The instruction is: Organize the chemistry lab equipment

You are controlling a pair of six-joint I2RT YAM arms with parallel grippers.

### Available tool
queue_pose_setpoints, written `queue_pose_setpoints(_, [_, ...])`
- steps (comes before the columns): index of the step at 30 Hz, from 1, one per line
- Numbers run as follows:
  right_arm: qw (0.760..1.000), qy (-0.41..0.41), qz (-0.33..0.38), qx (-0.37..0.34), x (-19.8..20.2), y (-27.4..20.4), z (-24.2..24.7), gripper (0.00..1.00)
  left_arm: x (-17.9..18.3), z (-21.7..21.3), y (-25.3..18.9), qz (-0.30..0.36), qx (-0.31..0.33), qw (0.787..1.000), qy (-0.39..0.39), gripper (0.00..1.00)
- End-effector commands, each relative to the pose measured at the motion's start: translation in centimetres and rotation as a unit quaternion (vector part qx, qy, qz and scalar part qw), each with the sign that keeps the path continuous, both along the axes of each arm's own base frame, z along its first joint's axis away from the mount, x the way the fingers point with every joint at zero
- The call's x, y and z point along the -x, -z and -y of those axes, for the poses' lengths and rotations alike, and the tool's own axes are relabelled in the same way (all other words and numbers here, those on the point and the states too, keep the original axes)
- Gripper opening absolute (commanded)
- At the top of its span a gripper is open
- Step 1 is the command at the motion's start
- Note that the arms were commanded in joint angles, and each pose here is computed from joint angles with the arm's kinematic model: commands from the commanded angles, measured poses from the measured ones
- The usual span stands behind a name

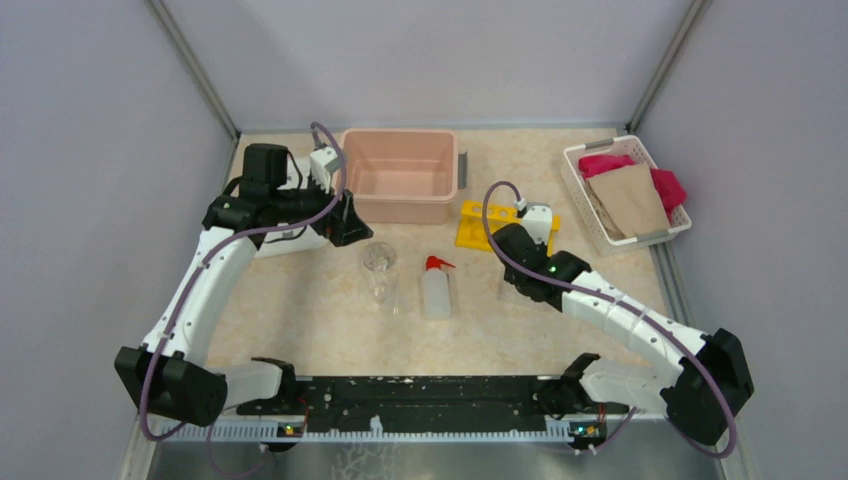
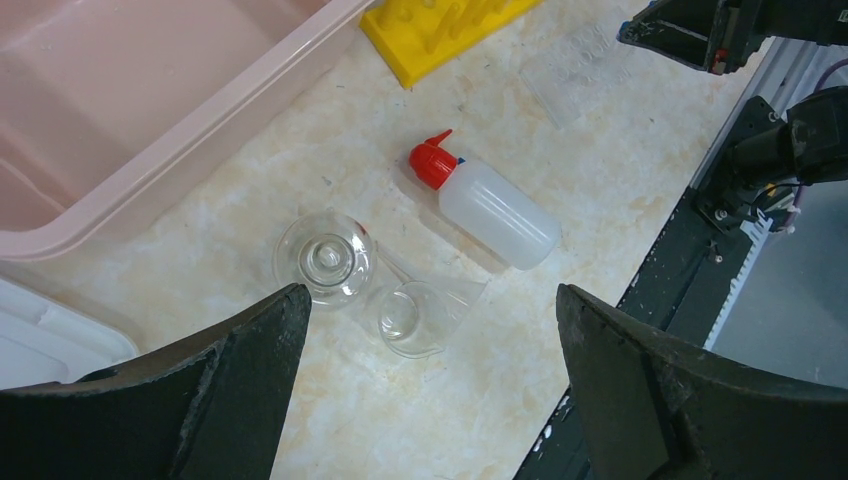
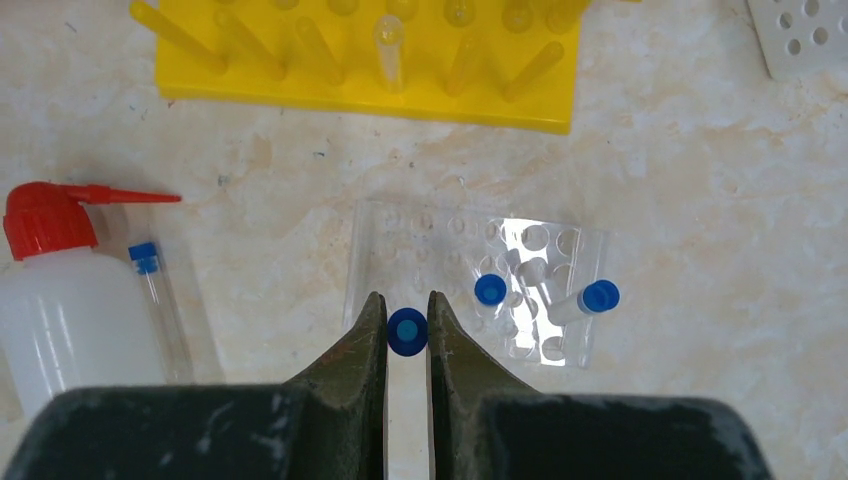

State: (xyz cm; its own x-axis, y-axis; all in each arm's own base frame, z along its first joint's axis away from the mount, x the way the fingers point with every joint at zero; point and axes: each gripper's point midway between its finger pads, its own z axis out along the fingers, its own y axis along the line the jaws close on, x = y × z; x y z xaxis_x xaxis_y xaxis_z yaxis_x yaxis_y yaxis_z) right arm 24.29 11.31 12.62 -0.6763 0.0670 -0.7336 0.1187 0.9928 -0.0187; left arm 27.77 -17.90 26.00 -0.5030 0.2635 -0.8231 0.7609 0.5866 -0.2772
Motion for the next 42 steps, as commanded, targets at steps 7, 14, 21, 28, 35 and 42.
queue_pose_setpoints(7, [0.999, -0.001, 0.024, -0.026, -2.2, 0.3, -1.4, 0.0, -0.1, 0.0, -0.5, 0.016, 0.0, 1.0, 0.0, 0.99])
queue_pose_setpoints(14, [1.0, 0.0, 0.014, -0.02, -2.1, 1.6, -1.3, 0.0, 0.0, 0.1, -0.6, 0.019, 0.003, 1.0, 0.004, 0.99])
queue_pose_setpoints(21, [1.0, 0.005, 0.021, -0.021, -2.4, 1.8, -1.3, 0.0, 0.0, 0.2, -0.8, 0.023, 0.006, 1.0, 0.005, 0.99])
queue_pose_setpoints(28, [0.999, 0.006, 0.028, -0.019, -2.8, 1.6, -1.2, 0.0, -0.1, 0.1, -0.8, 0.025, 0.003, 1.0, 0.003, 0.99])
queue_pose_setpoints(35, [0.999, 0.015, 0.043, -0.014, -3.2, 1.3, -0.8, 0.0, -0.1, 0.0, -0.8, 0.026, 0.002, 1.0, 0.001, 0.99])
queue_pose_setpoints(42, [0.999, 0.017, 0.037, -0.009, -3.3, 2.5, -0.7, 0.0, -0.2, 0.0, -0.7, 0.026, 0.0, 1.0, 0.001, 0.99])
